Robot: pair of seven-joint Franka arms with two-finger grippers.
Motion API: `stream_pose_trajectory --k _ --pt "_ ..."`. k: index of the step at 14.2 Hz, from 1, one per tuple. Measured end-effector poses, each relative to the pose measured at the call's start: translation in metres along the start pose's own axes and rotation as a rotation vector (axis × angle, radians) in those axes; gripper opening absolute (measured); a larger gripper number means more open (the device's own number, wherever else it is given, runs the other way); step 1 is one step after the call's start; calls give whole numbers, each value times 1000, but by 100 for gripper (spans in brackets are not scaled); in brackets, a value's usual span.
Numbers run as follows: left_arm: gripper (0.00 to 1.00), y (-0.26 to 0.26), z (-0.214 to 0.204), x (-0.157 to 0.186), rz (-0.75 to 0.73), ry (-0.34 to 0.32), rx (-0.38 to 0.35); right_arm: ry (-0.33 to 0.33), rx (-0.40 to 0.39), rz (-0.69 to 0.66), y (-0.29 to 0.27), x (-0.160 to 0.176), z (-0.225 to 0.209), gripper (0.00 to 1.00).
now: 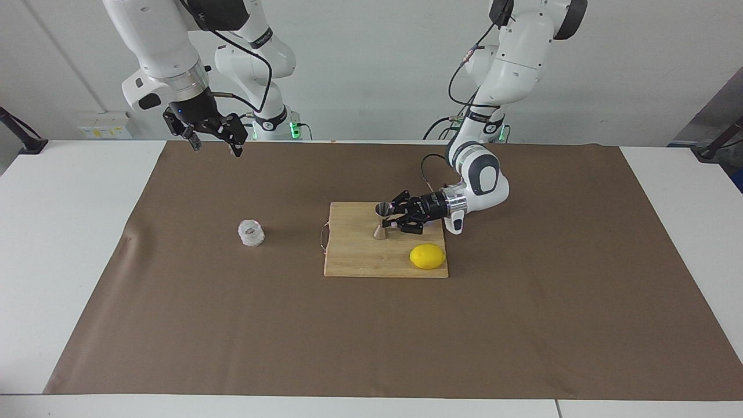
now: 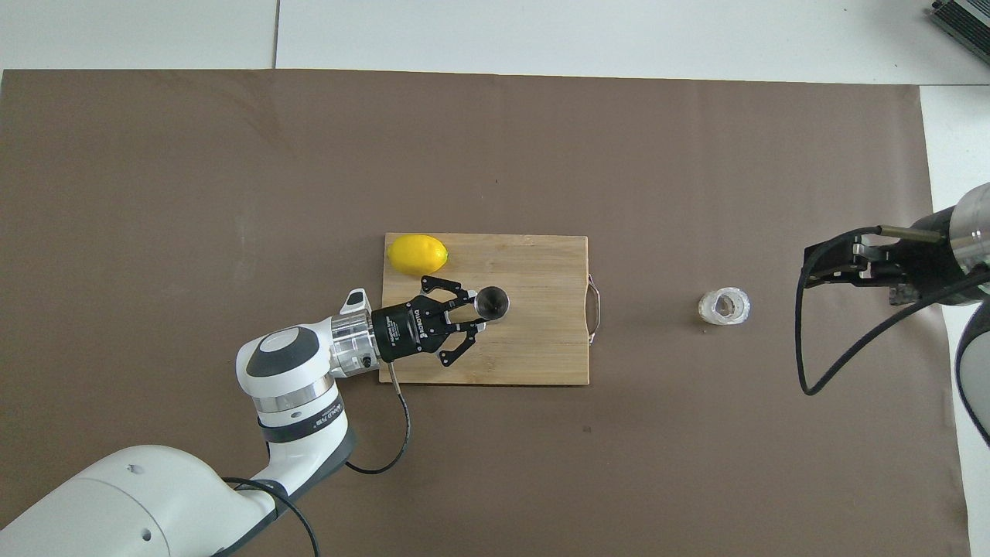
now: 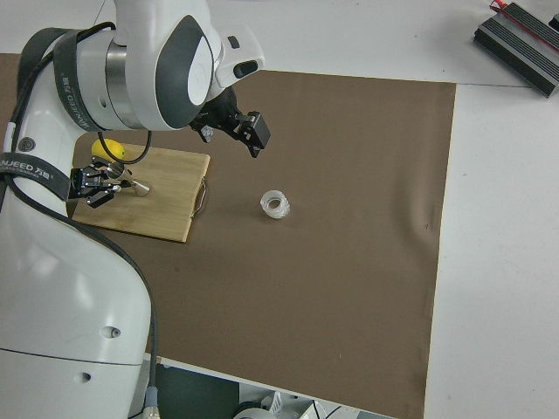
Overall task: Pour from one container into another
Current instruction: 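Lower the dark cup onto the board beside the lemon, then open the left gripper to release the dark cup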
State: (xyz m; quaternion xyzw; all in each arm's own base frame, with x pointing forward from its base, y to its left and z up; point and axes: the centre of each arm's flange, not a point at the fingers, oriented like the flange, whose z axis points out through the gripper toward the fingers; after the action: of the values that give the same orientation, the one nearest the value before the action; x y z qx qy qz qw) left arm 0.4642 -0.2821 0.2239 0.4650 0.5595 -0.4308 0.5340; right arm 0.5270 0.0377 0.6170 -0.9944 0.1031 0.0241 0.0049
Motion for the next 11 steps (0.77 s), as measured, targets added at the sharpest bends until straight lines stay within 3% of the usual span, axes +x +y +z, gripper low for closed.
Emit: stream_pose_trajectory --k 2,3,7,11 --pt "29 0 0 0 0 0 0 0 0 0 0 0 0 100" --pt "35 0 0 0 1 0 0 0 0 0 0 0 0 100" --pt "80 0 -1 0 3 0 -2 0 0 0 0 0 0 100" --pt "100 1 -1 0 3 1 -5 0 0 0 0 0 0 100"
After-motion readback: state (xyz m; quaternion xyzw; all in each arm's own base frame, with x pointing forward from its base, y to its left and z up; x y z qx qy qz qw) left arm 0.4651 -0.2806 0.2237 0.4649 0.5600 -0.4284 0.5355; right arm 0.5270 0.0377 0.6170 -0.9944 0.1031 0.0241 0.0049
